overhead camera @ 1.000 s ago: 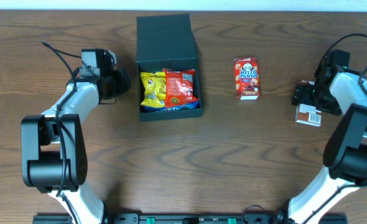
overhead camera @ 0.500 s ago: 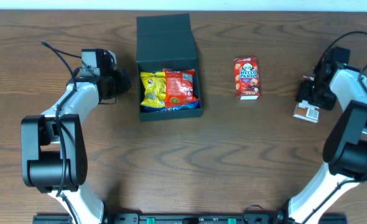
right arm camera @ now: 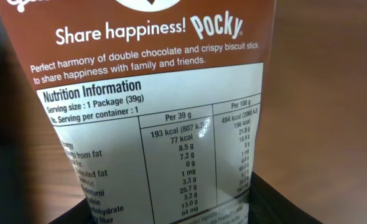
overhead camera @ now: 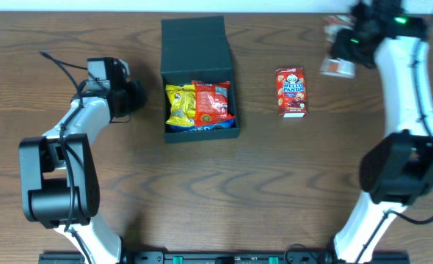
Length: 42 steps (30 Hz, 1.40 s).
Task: Pack container
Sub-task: 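Carry the Pocky pack left and lower it into the box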
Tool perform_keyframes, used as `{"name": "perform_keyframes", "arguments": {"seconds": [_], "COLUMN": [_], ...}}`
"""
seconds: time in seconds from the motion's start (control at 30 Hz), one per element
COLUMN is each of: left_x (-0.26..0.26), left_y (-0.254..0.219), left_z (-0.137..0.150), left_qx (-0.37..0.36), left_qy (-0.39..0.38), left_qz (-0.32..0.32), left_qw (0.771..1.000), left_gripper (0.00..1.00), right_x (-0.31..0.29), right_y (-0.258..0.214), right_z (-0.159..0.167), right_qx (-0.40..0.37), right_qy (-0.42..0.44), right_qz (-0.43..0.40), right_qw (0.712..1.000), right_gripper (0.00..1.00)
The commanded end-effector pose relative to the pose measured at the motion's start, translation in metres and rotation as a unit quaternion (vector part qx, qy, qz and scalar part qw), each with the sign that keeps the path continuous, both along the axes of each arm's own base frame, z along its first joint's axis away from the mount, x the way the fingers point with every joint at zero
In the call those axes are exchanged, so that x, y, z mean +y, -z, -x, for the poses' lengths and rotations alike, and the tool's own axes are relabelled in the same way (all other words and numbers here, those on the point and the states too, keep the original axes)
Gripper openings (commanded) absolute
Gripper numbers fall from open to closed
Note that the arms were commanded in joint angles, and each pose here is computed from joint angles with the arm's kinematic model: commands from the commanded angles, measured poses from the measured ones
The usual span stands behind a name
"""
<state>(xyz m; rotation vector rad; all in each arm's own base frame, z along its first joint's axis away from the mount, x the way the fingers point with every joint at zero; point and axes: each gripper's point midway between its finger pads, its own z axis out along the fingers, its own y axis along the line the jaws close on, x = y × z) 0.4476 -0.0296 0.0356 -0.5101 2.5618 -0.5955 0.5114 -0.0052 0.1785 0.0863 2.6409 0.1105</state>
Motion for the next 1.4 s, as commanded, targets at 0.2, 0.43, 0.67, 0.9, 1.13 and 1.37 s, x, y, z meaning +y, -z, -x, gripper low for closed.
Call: {"name": "perform_keyframes", "arguments": {"seconds": [0.2,0.43,0.67,0.9,1.13,1.37], "left_x": [0.023,0.023,0.023,0.023,0.023,0.023], "left_y": [-0.011,-0.015,-0.015,-0.015,-0.015,-0.015], "left_z": [0.0,0.001,0.001,0.001,0.001,0.001], "left_qx": [-0.006,-0.009,-0.01,-0.013,-0.013,-0.013], "left_qy": [-0.002,0.002,0.004,0.012,0.012,0.011], "left_qz": [-0.016,-0.019,-0.02,-0.025,-0.025,-0.025], "left_qw": [1.0,1.0,1.0,1.0,1.0,1.0], "left_gripper": [0.06,0.06,0.06,0.06,0.06,0.06], "right_x": [0.209,0.273,0.28,0.272,0.281,0.296], "right_y": [0.0,0.056,0.096,0.113,0.086,-0.022], "right_z": [0.039,0.084,0.091,0.099,0.084,0.054], "right_qx": [0.016,0.105,0.137,0.165,0.124,0.002], "right_qy": [-0.148,-0.15,-0.048,-0.008,-0.051,-0.129], "right_qz": [-0.042,-0.032,-0.009,0.008,-0.002,-0.044], "right_qw": [0.988,0.983,0.989,0.986,0.991,0.991], "right_gripper": [0.47,0.51,0.45,0.63,0.71,0.89]}}
